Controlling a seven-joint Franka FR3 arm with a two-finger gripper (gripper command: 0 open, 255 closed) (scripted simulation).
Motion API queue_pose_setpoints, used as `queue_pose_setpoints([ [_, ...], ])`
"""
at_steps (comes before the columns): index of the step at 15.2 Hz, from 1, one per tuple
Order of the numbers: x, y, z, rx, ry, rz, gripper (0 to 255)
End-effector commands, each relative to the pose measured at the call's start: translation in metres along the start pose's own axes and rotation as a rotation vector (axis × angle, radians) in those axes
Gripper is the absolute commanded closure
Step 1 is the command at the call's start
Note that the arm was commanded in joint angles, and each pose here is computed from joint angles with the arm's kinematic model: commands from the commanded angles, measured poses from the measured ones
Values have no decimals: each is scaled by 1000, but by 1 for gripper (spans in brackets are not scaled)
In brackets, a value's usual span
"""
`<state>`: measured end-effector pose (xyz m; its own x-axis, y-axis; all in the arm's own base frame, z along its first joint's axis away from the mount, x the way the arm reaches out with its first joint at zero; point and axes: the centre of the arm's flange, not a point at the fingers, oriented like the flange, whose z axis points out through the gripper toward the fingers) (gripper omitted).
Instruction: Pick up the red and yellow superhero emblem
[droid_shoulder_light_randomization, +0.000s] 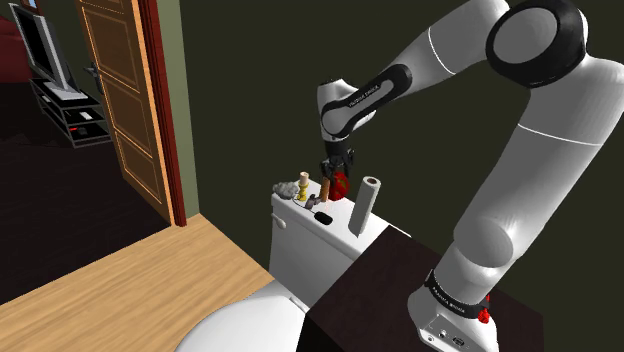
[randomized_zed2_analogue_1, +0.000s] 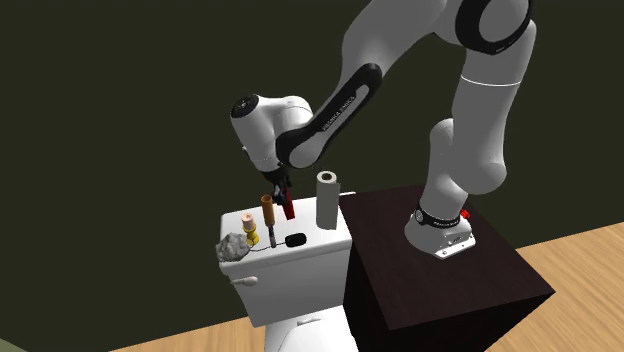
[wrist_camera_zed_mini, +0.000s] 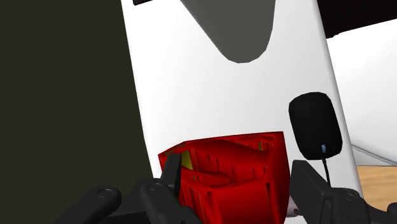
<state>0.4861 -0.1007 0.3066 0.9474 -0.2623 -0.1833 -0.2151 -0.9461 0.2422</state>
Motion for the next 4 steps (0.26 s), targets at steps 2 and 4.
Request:
queue_pose_setpoints([
  [2, -4, 4, -15, 0, 0, 0, 255],
  [4, -4, 4, -16, 0, 0, 0, 255],
])
